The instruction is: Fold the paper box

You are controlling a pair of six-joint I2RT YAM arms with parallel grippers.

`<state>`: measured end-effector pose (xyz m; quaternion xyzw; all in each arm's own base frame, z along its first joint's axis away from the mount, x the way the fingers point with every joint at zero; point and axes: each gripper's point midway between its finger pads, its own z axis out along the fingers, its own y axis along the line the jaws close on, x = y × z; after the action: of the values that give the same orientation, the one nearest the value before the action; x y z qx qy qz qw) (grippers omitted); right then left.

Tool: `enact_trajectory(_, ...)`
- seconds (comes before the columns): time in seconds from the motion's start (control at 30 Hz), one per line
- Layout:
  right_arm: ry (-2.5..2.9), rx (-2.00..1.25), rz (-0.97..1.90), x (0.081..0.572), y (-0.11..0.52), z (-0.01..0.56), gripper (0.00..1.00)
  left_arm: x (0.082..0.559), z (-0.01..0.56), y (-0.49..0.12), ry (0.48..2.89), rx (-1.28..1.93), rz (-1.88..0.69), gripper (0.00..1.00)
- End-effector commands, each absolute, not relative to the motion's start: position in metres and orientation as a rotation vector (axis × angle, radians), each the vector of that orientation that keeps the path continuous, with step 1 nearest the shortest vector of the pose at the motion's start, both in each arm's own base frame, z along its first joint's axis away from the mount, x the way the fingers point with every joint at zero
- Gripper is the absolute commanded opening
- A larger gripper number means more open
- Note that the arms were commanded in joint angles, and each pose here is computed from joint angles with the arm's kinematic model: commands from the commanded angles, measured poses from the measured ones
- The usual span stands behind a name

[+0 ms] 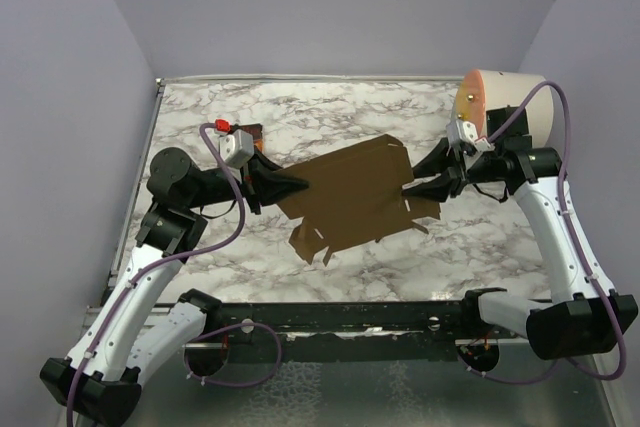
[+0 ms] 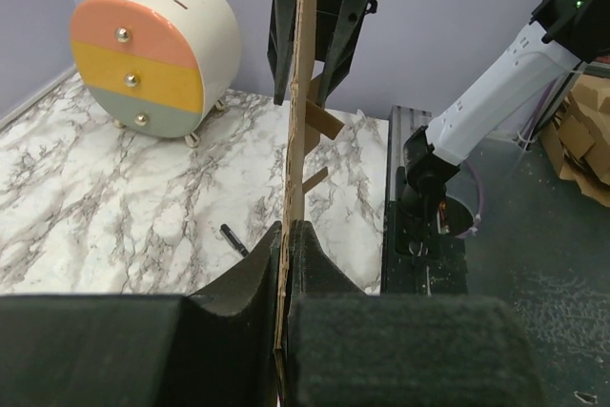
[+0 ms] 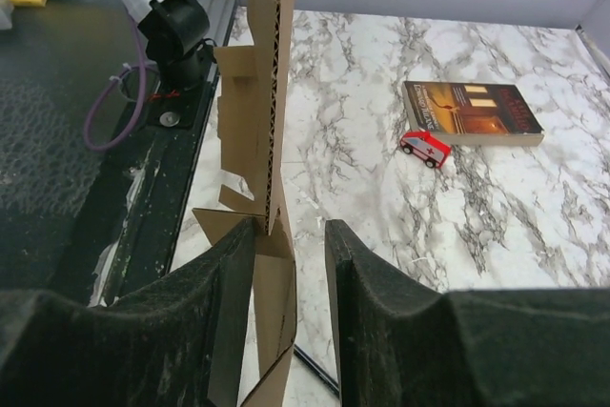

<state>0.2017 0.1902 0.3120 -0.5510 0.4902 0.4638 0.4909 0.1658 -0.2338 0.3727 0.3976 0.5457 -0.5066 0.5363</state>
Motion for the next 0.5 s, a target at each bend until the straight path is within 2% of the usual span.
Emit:
enact_trajectory(0.0,1.167,-1.341,1.152,0.1939,0.1933,0.3137,0.36,0.1596,0.3846,-0.2339,1.226,0.974,-1.213,0.00)
enact_trajectory(0.17,1.157,-1.331,1.183,0.1925,0.1945,0.3138,0.35,0.1567,0.3870,-0.2340,1.211,0.978,-1.225,0.00)
enact_trajectory(0.47,1.120,-1.323,1.223,0.1873,0.1966,0.3200,0.25,0.1558,0.3866,-0.2352,1.201,0.974,-1.247,0.00)
